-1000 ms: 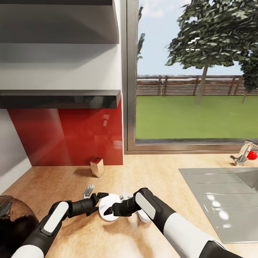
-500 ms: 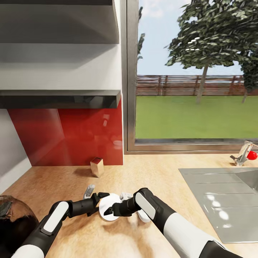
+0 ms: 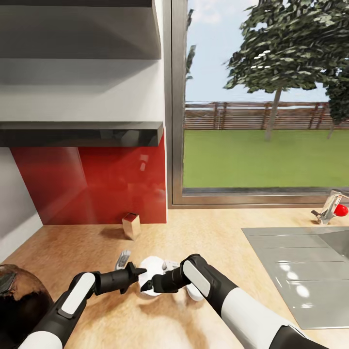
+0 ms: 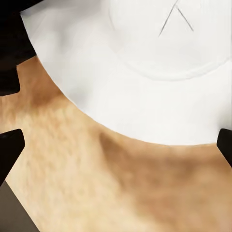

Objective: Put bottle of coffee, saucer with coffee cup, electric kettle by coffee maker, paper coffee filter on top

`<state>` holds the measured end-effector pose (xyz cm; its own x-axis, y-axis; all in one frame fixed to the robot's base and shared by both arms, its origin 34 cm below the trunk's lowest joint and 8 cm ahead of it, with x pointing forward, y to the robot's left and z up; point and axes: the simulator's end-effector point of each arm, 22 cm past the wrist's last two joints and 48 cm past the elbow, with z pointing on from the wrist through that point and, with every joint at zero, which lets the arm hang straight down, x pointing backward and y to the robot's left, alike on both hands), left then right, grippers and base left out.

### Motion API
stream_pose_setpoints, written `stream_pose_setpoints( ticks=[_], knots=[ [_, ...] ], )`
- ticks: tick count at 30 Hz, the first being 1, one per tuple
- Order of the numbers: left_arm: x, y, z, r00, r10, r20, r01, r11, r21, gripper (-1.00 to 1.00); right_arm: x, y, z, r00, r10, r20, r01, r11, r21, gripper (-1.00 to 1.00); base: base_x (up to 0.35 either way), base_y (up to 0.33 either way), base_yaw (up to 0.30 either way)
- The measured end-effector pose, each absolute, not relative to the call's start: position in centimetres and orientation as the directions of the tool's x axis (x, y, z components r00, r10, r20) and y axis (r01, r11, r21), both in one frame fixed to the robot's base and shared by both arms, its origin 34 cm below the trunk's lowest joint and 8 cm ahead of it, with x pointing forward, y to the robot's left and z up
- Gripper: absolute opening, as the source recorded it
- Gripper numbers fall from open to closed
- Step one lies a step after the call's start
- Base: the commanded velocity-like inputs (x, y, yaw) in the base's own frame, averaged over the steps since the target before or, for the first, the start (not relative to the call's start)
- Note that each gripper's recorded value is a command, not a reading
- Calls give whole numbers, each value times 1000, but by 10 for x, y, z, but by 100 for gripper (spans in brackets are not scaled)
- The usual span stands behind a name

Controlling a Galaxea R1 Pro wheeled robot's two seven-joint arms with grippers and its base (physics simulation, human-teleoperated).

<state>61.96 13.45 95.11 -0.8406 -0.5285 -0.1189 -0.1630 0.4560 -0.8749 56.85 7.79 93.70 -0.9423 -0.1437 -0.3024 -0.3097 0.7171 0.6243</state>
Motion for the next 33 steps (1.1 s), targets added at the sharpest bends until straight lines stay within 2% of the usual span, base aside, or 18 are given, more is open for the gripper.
stream_pose_setpoints(
  ticks=[24, 28, 33],
  knots=[
    [625, 147, 955, -830, -543, -127, -164, 456, -875, -100, 569, 80, 940, -940, -146, -309, -316, 714, 625, 100, 0, 0, 0],
    [631, 175, 957, -817, -555, -156, -165, 485, -859, -100, 571, 82, 945, -936, -144, -321, -324, 706, 629, 100, 0, 0, 0],
    [664, 216, 992, -784, -568, -249, -116, 528, -841, -100, 576, 92, 964, -920, -146, -363, -359, 683, 636, 100, 0, 0, 0]
  ],
)
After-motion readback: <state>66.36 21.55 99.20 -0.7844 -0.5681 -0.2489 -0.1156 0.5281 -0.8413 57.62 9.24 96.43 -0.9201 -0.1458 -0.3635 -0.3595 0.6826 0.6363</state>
